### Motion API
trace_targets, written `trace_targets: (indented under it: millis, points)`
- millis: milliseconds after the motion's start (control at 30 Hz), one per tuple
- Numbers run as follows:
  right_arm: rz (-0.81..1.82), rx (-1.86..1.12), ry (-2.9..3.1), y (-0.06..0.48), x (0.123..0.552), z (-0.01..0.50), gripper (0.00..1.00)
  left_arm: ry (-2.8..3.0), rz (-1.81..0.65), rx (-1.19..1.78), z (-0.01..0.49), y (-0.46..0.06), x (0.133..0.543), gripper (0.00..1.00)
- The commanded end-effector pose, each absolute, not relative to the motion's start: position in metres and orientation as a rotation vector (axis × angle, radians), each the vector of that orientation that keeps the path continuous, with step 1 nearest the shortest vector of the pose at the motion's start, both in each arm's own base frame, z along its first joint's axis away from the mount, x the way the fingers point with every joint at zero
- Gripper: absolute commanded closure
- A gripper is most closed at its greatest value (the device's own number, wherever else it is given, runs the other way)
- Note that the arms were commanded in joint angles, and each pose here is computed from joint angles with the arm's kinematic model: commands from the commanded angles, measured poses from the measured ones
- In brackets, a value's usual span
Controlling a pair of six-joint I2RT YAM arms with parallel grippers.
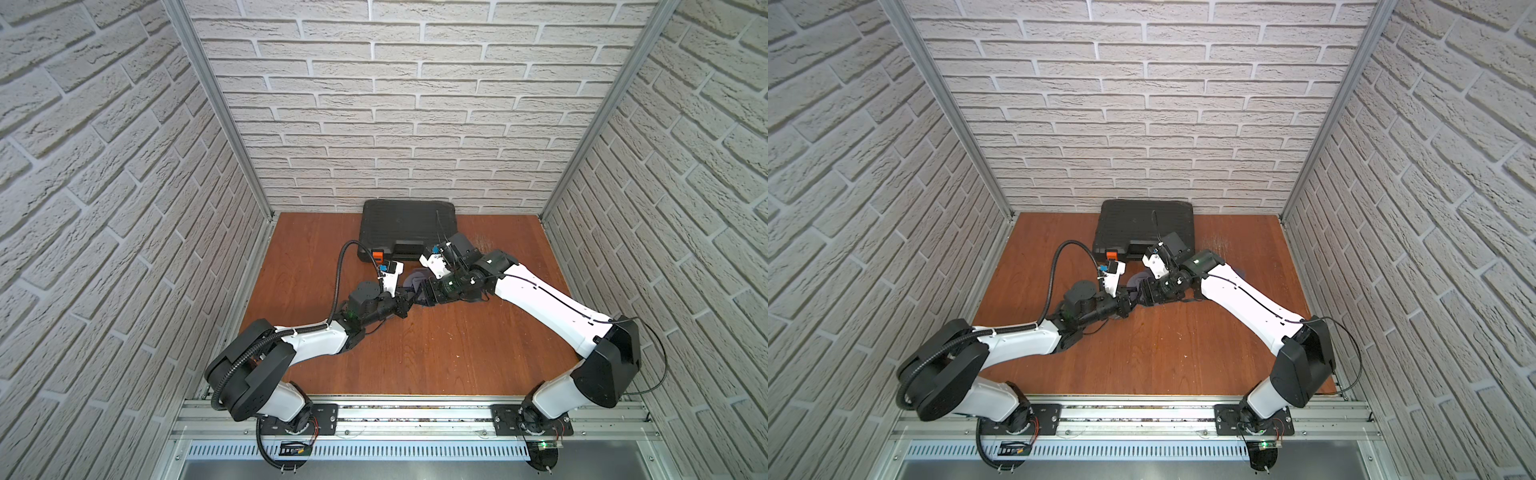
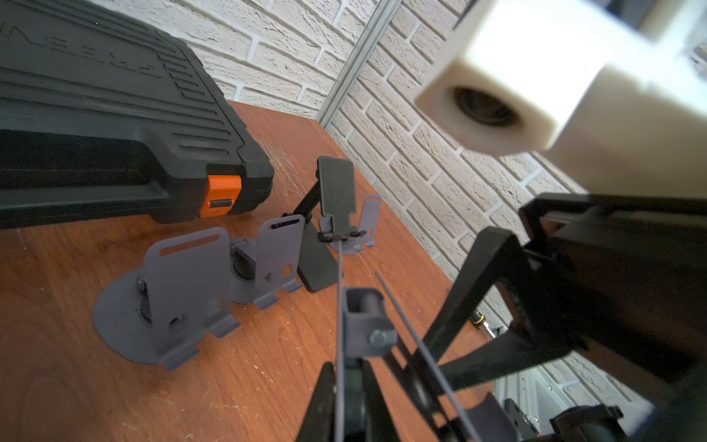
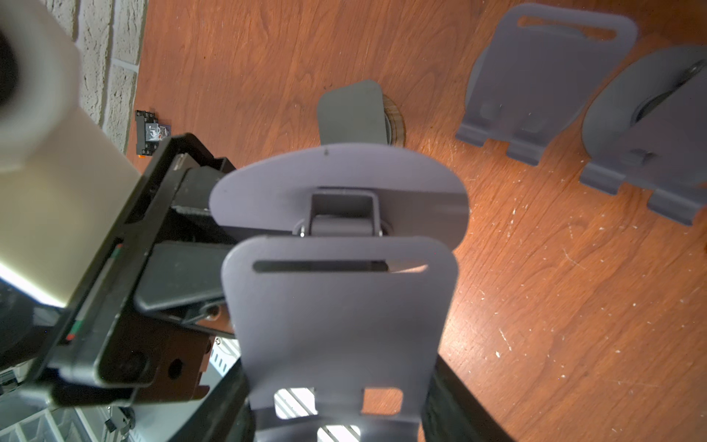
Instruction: Open the phone stand
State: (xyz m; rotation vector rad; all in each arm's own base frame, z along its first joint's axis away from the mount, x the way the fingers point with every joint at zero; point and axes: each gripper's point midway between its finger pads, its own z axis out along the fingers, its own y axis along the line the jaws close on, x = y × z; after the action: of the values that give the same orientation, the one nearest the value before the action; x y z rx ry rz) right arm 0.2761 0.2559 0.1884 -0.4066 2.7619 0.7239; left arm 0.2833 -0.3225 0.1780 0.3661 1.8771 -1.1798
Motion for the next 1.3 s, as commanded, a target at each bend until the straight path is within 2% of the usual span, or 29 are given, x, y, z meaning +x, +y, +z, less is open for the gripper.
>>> trace_targets:
  millis: [0,333,467,700,1267]
  points:
    - [0.736,-0.403,2.673,0.261,0.286,0.21,0.34,1.741,-1.248,0.324,0.214,-0.324,0.294,1.0]
    - [0.733,-0.367,2.628,0.261,0.295,0.224,0.24,1.735,-1.263,0.317,0.213,-0.325,0.297,1.0]
    - [0.713,-0.329,2.603,0.258,0.301,0.233,0.24,1.732,-1.265,0.318,0.212,-0.324,0.297,1.0]
    - [0.69,-0.32,2.583,0.258,0.312,0.236,0.32,1.735,-1.273,0.339,0.21,-0.327,0.297,1.0]
    - [0.568,-0.339,2.669,0.258,0.327,0.22,0.28,1.738,-1.26,0.371,0.214,-0.329,0.297,1.0]
